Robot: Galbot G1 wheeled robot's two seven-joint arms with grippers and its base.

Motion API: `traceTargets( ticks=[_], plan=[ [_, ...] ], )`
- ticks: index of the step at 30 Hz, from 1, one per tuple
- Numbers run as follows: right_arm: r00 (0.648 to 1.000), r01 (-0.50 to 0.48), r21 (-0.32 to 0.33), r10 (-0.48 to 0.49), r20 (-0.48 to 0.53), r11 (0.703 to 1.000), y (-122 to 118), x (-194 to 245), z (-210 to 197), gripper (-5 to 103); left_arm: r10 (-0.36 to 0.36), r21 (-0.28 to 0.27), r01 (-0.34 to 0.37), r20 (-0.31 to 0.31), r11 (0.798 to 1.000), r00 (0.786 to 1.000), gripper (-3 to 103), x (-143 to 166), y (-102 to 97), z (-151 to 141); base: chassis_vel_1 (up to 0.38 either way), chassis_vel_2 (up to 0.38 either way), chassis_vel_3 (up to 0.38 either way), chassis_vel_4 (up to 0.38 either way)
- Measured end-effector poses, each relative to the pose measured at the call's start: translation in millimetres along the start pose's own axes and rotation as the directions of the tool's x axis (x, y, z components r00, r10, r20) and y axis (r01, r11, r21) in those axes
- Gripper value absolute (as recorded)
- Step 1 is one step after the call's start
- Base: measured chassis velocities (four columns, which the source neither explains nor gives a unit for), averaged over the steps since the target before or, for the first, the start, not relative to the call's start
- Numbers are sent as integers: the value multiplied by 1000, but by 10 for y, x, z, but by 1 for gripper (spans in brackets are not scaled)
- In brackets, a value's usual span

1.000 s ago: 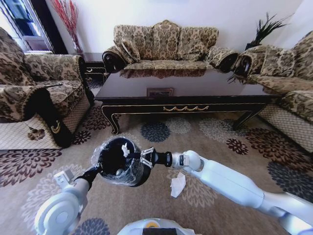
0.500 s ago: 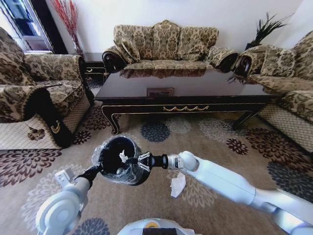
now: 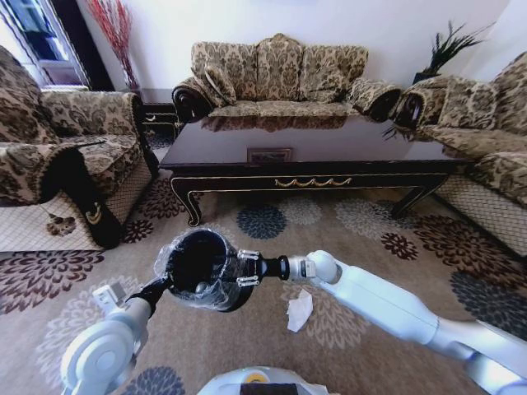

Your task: Move to the front of the table and pick up the trash from the floor, then place it into the trash bin.

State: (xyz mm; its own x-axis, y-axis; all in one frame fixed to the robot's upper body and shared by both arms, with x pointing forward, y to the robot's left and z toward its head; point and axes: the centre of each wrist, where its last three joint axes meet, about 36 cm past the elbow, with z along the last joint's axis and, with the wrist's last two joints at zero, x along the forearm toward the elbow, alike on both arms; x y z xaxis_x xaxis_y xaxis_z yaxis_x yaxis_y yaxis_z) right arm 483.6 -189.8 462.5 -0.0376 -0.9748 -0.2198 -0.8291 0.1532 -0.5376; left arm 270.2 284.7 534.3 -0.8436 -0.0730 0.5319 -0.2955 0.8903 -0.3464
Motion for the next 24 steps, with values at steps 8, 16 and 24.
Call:
traceTargets(
  ticks=[8, 16, 24],
  plan=[
    [932, -338, -4, 334, -142, 941, -25, 212, -14, 95, -161, -13, 160, -91, 987, 983, 3, 1, 150, 46, 0, 0, 0, 0],
    [631, -672, 30, 594, -500, 740, 329, 433, 141, 100, -148, -20, 147, -106, 989, 983, 3, 95, 90, 26, 0, 0, 0, 0],
    [224, -893, 39, 518, -826, 449, 839, 398, 399, 100, -172, -50, 169, -71, 984, 982, 3, 218, 64, -108, 0, 0, 0, 0]
  ],
)
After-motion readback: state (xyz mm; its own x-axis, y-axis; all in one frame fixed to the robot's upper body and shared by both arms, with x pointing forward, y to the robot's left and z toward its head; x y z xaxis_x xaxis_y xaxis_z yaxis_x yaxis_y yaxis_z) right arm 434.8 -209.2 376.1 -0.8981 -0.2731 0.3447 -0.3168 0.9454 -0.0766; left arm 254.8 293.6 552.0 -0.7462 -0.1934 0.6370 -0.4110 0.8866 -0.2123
